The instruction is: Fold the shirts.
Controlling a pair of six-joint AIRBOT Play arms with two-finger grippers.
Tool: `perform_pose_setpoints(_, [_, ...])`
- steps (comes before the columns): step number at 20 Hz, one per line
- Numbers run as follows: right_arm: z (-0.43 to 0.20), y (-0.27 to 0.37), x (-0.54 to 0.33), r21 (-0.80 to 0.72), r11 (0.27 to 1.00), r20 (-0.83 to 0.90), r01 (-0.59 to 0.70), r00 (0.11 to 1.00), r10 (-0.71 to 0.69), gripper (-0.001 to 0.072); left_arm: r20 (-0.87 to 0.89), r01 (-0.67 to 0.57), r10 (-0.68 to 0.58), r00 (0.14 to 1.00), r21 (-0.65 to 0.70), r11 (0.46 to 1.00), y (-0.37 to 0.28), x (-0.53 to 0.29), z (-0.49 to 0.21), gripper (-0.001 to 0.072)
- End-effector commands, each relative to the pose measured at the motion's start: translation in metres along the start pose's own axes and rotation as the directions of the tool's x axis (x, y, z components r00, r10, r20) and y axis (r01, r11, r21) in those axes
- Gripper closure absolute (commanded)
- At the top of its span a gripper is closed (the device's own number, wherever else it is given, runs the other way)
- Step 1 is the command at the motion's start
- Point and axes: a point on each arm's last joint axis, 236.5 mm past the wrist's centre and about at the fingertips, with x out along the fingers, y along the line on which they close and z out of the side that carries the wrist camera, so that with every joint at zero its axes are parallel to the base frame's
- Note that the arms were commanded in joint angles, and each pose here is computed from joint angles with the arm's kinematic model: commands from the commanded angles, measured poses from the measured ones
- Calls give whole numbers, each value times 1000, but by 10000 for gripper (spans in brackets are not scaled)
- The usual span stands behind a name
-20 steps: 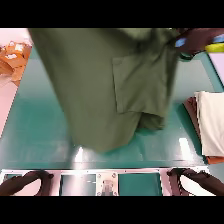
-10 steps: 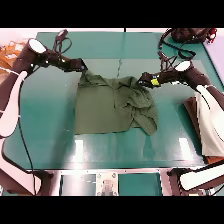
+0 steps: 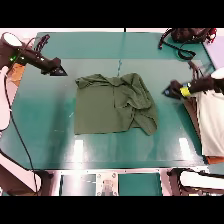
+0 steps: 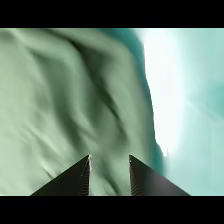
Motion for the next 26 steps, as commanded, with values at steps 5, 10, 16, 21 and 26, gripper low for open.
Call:
perform_pose_setpoints(5, [-158, -51, 42, 249, 963, -138, 101, 988, -68, 334, -143, -15, 5, 990, -70, 997, -1, -19, -56, 684])
perform_pose_setpoints(10, [-161, -30, 84, 267, 964, -82, 13, 997, 9, 358, -187, -119, 89, 978, -159, 980, 23, -23, -131, 684])
perform_pose_setpoints(16, [-123, -17, 81, 150, 989, -13, -5, 1000, 7, 692, -143, -124, 85, 986, -296, 947, 30, 12, -204, 482])
perform_pose_setpoints(21, [-100, -4, 68, 81, 996, 22, -21, 1000, 19, 692, -106, -1, -54, 993, -466, 885, 20, 64, -243, 174])
perform_pose_setpoints(26, [-97, -2, 66, 76, 997, 31, -22, 999, 20, 692, -33, 110, -147, 989, -514, 851, -2, 109, -261, 175])
